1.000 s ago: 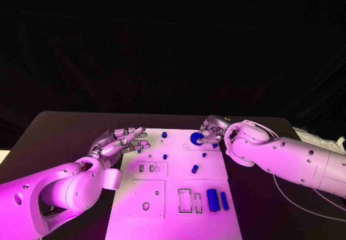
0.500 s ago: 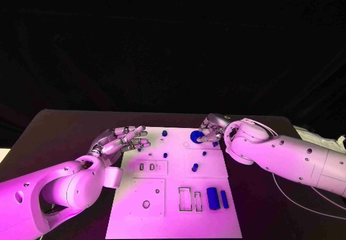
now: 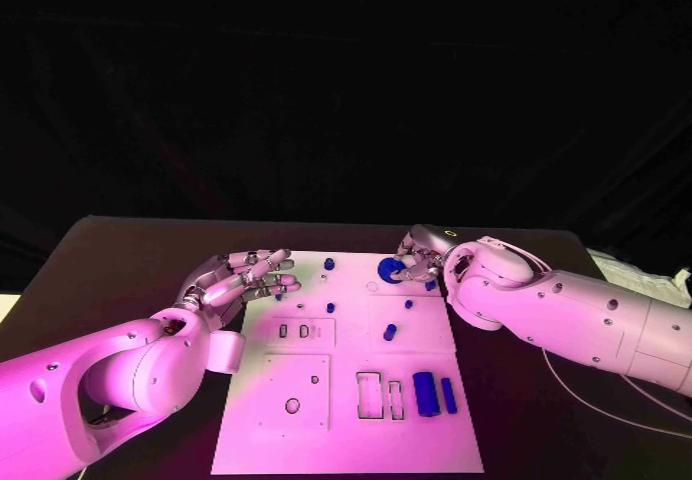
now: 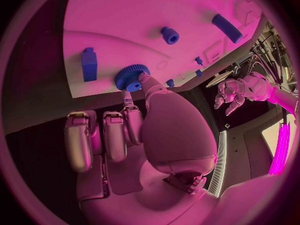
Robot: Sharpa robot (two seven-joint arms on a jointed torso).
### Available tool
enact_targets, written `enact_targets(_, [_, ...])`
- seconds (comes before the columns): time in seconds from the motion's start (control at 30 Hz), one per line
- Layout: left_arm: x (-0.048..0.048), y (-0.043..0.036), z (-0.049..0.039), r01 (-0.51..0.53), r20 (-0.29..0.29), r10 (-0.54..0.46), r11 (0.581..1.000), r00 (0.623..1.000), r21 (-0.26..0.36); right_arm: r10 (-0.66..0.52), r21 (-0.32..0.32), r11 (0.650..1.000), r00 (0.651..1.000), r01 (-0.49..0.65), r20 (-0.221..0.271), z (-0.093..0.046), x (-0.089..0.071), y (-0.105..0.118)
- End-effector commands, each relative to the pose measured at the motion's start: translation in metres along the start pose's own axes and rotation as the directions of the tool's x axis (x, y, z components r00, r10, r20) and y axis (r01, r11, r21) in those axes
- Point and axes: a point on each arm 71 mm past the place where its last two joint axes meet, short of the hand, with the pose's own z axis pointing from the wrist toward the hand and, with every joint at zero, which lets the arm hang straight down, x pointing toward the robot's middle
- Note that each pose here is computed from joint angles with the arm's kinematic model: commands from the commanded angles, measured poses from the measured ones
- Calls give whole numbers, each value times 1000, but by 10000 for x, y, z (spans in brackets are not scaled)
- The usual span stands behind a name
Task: Assemble the parts on the task board
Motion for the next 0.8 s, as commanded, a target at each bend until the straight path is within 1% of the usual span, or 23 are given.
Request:
enact_targets(0.03, [27, -8, 4, 9, -20, -9, 1000, 1000, 5, -17, -24, 1000, 995, 19, 103, -33, -21, 53])
enact_targets(0.13, [28, -8, 4, 9, -20, -9, 1000, 1000, 5, -13, -42, 999, 992, 18, 122, -48, -28, 105])
enact_targets(0.3, [29, -9, 2, 9, -20, -9, 1000, 1000, 5, -1, -78, 997, 991, 11, 133, -72, -28, 211])
enact_targets(0.4, [29, -9, 3, 10, -22, -10, 1000, 1000, 6, 28, -104, 995, 989, -13, 146, -85, -67, 291])
enact_targets(0.57, [30, -10, 1, 10, -23, -10, 1000, 1000, 7, 53, -132, 991, 987, -33, 152, -94, -96, 401])
enact_targets(0.67, [30, -11, 1, 10, -23, -10, 1000, 1000, 7, 65, -152, 987, 987, -42, 147, -101, -93, 487])
enact_targets(0.8, [22, -12, 0, 9, -20, -9, 1000, 1000, 8, 70, -182, 982, 991, -48, 116, -97, -67, 644])
